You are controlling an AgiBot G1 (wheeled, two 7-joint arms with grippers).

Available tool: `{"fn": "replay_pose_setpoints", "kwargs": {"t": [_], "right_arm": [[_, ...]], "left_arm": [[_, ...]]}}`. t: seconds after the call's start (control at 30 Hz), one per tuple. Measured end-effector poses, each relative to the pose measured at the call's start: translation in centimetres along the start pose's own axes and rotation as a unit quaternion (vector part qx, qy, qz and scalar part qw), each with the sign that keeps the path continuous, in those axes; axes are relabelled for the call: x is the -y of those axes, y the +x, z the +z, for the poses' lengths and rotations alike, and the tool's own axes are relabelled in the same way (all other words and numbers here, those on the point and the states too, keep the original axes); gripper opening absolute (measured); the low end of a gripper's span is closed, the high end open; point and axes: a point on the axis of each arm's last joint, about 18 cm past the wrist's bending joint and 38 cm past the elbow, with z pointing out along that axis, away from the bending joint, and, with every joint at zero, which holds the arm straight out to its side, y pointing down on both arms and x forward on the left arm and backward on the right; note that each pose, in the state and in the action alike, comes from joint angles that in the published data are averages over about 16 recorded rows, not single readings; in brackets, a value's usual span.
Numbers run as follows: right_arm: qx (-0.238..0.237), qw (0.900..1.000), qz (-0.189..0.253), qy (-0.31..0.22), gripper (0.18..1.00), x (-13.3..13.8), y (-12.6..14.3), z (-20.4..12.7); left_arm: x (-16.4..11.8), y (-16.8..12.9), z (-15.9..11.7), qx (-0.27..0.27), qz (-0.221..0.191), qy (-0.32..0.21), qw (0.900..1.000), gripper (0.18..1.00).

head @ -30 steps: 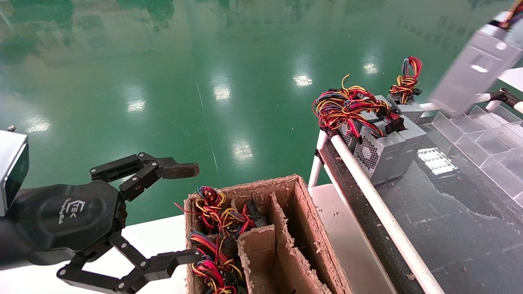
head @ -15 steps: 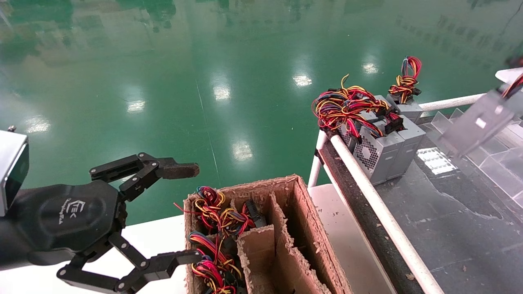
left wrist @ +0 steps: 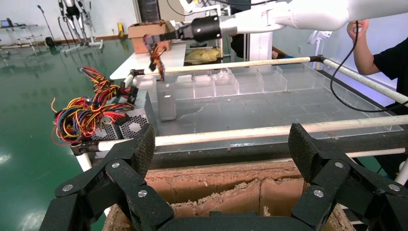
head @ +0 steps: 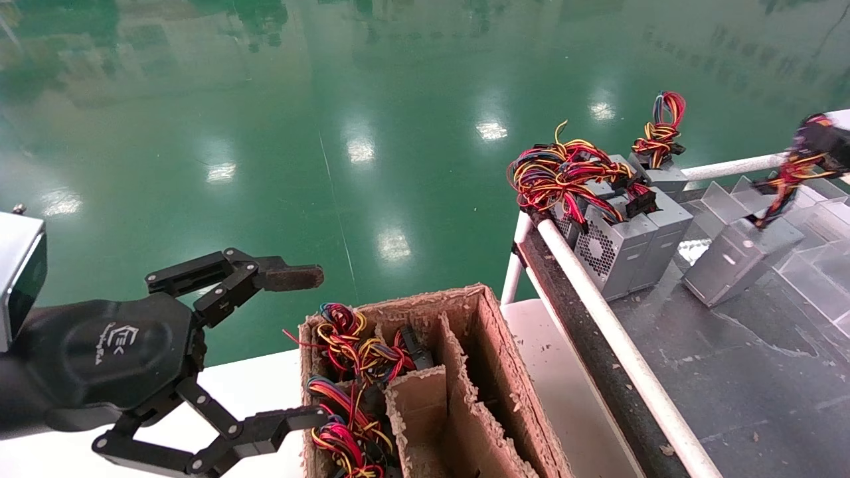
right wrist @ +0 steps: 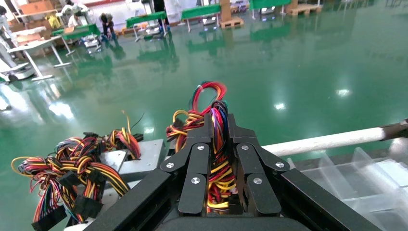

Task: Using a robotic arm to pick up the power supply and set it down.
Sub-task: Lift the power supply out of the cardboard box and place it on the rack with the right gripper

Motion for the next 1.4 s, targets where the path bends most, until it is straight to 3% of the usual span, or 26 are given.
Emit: {"fn": "replay_pose_setpoints", "kwargs": {"t": [0.3, 0.97, 1.4], "right_arm": [[0.018, 0.999, 0.0, -0.028, 0.24, -0.9, -0.9, 0.9], [0.129, 0.99, -0.035, -0.037, 0.24, -0.4, -5.0, 0.9], [0.131, 0.99, -0.043, -0.03, 0.24, 0.0, -5.2, 1.3]], "left_arm": [[0.0, 0.0, 0.0, 0.0, 0.0, 0.0, 1.0, 1.001], [0.0, 0.0, 0.0, 0.0, 0.0, 0.0, 1.0, 1.001], [0.0, 0.0, 0.0, 0.0, 0.0, 0.0, 1.0, 1.001]]}}
